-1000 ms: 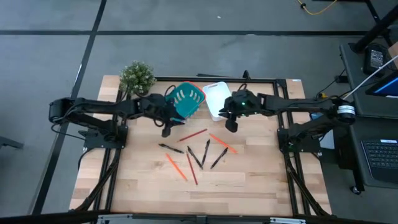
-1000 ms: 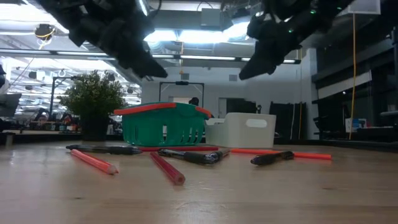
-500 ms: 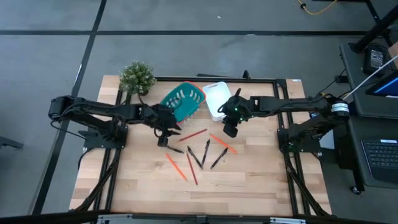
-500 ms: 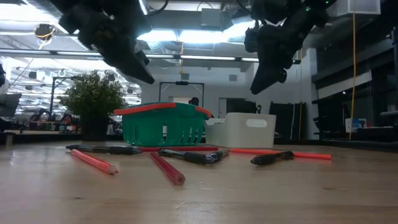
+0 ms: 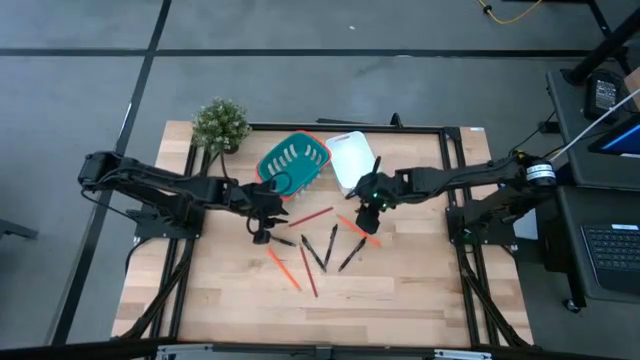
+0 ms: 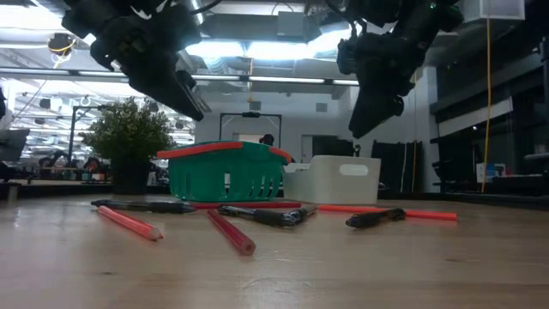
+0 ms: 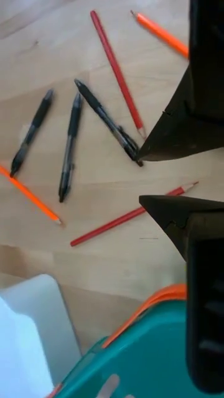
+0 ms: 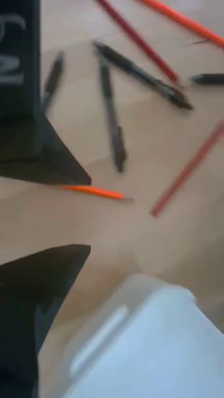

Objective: Sort pens & pencils
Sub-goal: Put the orange pencil into the green basket

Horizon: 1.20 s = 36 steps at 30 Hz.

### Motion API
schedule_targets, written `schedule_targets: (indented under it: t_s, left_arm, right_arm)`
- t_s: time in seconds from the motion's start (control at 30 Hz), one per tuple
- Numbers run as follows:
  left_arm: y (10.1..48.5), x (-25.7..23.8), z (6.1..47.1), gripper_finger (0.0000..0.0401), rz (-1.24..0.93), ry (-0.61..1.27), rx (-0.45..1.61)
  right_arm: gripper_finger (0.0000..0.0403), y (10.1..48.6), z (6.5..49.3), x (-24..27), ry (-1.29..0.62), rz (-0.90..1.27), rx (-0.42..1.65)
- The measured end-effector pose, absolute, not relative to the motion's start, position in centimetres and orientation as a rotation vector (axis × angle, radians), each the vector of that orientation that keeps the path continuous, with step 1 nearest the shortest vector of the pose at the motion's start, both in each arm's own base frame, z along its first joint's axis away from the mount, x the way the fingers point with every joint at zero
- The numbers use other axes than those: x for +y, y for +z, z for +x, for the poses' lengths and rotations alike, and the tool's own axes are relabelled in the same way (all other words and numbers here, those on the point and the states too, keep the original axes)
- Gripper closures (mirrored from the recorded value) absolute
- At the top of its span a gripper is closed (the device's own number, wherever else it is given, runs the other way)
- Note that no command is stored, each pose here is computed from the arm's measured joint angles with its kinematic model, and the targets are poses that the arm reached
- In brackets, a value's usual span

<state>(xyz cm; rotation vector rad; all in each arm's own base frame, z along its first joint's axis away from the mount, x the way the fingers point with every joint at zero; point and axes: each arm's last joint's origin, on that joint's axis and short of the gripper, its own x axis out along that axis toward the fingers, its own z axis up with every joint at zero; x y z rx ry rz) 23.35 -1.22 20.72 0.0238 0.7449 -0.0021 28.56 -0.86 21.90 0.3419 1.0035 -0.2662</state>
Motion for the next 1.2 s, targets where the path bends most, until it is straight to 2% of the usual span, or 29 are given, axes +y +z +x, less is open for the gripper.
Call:
schedule_targets:
  t_s: [0.2,0.57,0.8,1.2]
  left_arm:
    - [20.1,-2.0,23.1,0.0307,0.024,0.005,0.738]
    - [20.4,-2.1,23.3,0.0307,0.02,0.013,0.697]
    - [20.4,-2.1,23.4,0.0307,0.019,0.012,0.688]
    - [20.5,-2.1,23.4,0.0307,0.02,0.012,0.686]
  right_arm:
    - [0.0211,20.0,29.2,0.8,-0.249,0.361,1.089]
    - [0.0239,17.0,30.0,2.0,-0.27,0.37,1.2]
    - [0.0235,16.6,29.4,2.0,-0.308,0.387,1.262]
    - [0.0233,16.6,29.9,2.3,-0.275,0.384,1.225]
